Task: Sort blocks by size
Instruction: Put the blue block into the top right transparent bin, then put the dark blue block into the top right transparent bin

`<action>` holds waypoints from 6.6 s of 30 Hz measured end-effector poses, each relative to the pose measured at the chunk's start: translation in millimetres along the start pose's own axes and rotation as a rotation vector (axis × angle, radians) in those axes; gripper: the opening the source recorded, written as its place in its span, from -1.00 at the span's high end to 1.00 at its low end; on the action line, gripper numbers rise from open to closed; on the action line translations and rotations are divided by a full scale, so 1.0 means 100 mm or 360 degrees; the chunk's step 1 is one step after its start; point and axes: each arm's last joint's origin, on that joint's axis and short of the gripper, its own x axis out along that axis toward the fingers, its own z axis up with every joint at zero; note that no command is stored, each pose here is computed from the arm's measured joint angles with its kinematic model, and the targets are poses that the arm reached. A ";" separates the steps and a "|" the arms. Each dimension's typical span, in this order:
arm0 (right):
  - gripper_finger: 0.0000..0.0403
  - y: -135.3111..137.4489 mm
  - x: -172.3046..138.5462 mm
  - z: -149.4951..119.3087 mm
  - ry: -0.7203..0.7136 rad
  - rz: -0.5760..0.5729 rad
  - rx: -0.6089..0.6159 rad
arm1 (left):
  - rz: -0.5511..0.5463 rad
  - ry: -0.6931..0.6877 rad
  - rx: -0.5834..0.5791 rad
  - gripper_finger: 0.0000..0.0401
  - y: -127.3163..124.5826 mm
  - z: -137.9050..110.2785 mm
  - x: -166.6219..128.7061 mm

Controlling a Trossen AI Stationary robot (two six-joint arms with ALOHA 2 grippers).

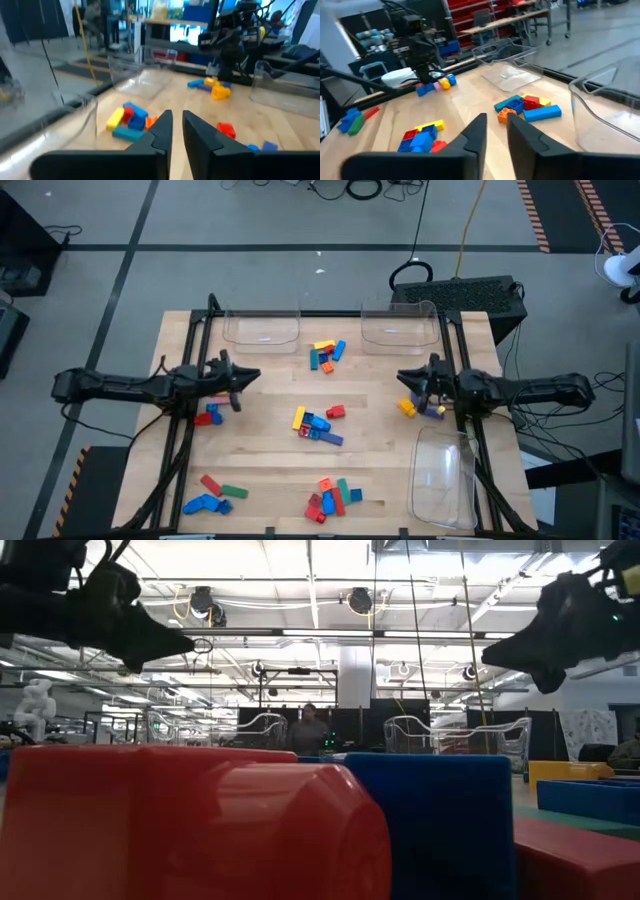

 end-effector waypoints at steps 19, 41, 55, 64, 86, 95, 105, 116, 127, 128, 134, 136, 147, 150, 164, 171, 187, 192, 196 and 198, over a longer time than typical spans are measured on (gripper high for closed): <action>0.20 0.15 0.51 0.56 0.1061 -0.0686 0.0010 | 0.0064 0.0082 0.0268 0.58 -0.16 0.62 0.63; 0.12 -0.35 0.74 0.28 0.1958 -0.1113 0.0023 | 0.0227 -0.0069 0.0285 0.58 0.01 1.43 0.83; -0.02 -0.59 0.94 0.09 0.2138 -0.1109 -0.0046 | 0.0149 0.0135 0.0515 0.58 0.01 1.26 0.95; -0.02 -0.70 1.04 -0.04 0.2210 -0.1116 -0.0061 | 0.0133 0.0302 0.0461 0.58 0.08 1.11 1.02; 0.63 -0.74 1.09 -0.05 0.2212 -0.1042 0.0070 | -0.0033 0.0728 0.0347 0.58 0.42 0.65 1.39; 0.62 -0.56 1.31 0.44 0.1909 -0.0883 0.0108 | -0.0077 0.0816 0.0537 0.58 0.48 0.43 1.61; 0.61 -0.47 1.47 1.03 0.1645 -0.0797 0.0111 | -0.0057 0.0665 0.0554 0.58 0.47 0.51 1.65; 0.61 -1.00 1.40 1.33 0.1331 -0.1212 0.0367 | -0.0008 0.0630 0.0569 0.58 0.48 0.53 1.66; 0.61 -1.47 1.44 1.25 0.1234 -0.1391 0.0742 | -0.0005 0.0570 0.0587 0.58 0.48 0.57 1.68; 0.61 -1.49 1.45 1.23 0.1241 -0.1388 0.0751 | -0.0004 0.0564 0.0588 0.58 0.48 0.57 1.68; 0.61 -1.54 1.58 1.33 0.1279 -0.1410 0.0752 | -0.0003 0.0548 0.0600 0.58 0.48 0.58 1.68; 0.61 -1.58 1.67 1.38 0.1297 -0.1420 0.0752 | -0.0007 0.0538 0.0630 0.58 0.48 0.59 1.68; 0.59 -1.86 2.19 1.25 0.1538 -0.1457 0.0786 | -0.0007 0.0542 0.0629 0.58 0.48 0.58 1.68; 0.56 -1.88 2.24 1.23 0.1552 -0.1448 0.0772 | -0.0009 0.0556 0.0627 0.58 0.48 0.58 1.68; 0.03 -1.89 2.24 1.21 0.1627 -0.1383 0.0648 | -0.0010 0.0566 0.0625 0.58 0.48 0.57 1.68; 0.04 -1.66 2.07 1.37 0.1753 -0.1325 0.0550 | 0.0002 0.0490 0.0632 0.58 0.48 0.61 1.69; 0.19 -0.70 1.37 1.81 0.2021 -0.1279 0.0313 | -0.0045 0.0505 0.0629 0.58 0.39 0.60 1.69; 0.20 -0.45 1.27 1.61 0.2137 -0.1235 0.0226 | -0.0046 0.0508 0.0628 0.58 0.39 0.59 1.69; 0.20 -0.31 1.24 1.27 0.2258 -0.1292 0.0285 | -0.0046 0.0509 0.0628 0.58 0.39 0.59 1.69; 0.20 -0.26 1.24 1.08 0.2279 -0.1337 0.0299 | -0.0046 0.0510 0.0628 0.58 0.39 0.59 1.69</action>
